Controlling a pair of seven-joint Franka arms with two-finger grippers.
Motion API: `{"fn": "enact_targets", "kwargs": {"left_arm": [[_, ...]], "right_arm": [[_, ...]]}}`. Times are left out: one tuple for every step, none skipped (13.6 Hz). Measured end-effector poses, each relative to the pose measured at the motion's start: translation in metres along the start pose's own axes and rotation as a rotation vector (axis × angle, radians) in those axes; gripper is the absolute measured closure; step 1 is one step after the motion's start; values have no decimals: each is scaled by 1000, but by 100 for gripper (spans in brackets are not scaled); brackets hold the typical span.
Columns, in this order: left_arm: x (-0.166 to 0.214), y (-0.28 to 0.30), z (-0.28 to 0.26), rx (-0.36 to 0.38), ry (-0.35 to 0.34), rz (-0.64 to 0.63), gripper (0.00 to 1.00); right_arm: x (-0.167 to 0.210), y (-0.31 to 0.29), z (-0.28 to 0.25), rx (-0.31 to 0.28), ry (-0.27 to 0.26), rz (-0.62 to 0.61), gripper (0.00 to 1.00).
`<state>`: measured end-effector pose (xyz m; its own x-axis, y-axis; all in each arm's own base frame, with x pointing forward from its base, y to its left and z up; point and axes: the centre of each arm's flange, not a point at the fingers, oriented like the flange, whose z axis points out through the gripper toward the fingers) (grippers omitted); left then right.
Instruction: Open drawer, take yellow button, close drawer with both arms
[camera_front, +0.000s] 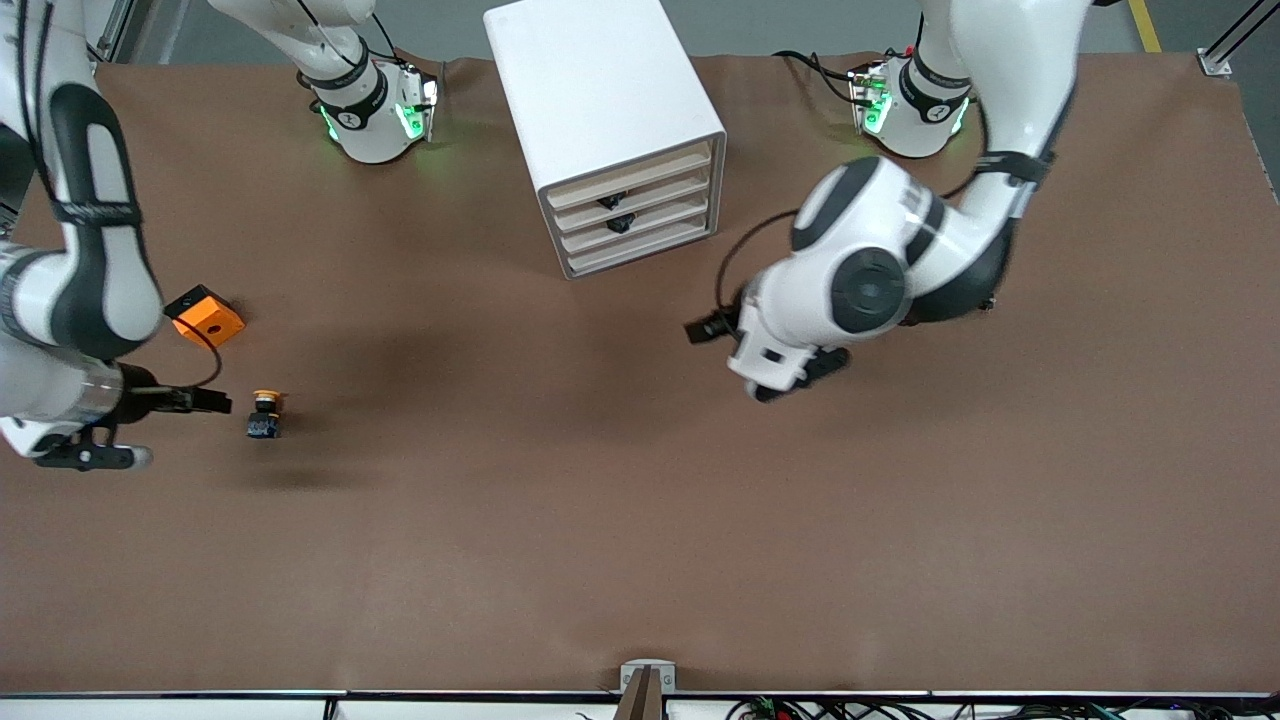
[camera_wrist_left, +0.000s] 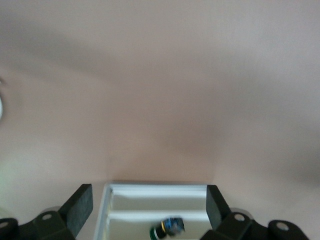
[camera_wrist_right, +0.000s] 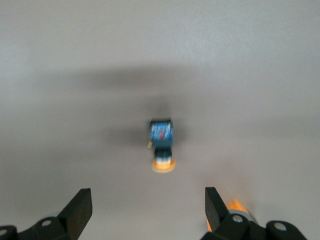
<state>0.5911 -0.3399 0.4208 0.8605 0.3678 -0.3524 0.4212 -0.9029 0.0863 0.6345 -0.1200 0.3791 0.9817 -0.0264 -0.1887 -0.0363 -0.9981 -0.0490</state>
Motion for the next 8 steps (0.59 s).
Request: {"fn": "enact_targets", "kwargs": {"left_arm": [[19,-16,-16,-8,30,3,0],[36,-33,-31,-7,65,9,0],[50,-49,-46,3,107,14,0],[61,-64,-59,21,152,17,0],[69,-77,-72,48,202,19,0],[73,-86,-84,77,252,18,0],[74,-94,-97,102,301,16,0],[74,-101,-110,115,341,12,0]], "right_arm": [[-6,-3,-27,5,-13,-6,0],[-12,-8,-53,8,-17,-12,0],[-18,-13,-74,9,-16,-20,0],[-24,-20,-90,9,-11,-30,0],[-29,-26,-104,8,-1,-41,0],[-34,-34,-117,5,15,-52,0],[-41,-42,-130,1,30,-65,0],[-48,-51,-143,-2,40,-78,0]]}}
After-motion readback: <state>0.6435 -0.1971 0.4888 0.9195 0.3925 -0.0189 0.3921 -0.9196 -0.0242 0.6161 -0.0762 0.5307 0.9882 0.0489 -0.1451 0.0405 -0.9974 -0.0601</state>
